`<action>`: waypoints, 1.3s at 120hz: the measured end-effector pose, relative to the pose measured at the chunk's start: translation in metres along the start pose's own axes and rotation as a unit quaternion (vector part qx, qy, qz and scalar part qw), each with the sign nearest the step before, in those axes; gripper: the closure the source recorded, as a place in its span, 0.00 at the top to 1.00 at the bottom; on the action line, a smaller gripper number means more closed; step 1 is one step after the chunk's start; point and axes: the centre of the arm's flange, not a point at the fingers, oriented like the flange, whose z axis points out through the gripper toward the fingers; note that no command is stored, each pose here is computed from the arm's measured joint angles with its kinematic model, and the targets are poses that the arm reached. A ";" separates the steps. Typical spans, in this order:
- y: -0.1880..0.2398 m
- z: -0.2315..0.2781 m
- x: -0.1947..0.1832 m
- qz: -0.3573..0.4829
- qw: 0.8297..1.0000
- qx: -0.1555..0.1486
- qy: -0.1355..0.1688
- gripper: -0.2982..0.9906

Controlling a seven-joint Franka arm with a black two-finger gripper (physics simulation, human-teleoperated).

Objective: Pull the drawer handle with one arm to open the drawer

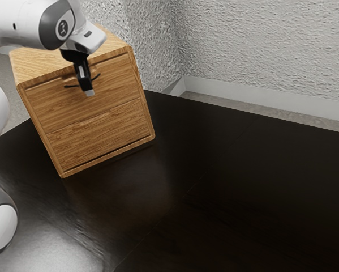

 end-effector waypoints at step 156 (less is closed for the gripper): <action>0.114 -0.041 0.010 0.040 0.998 -0.007 0.041 0.41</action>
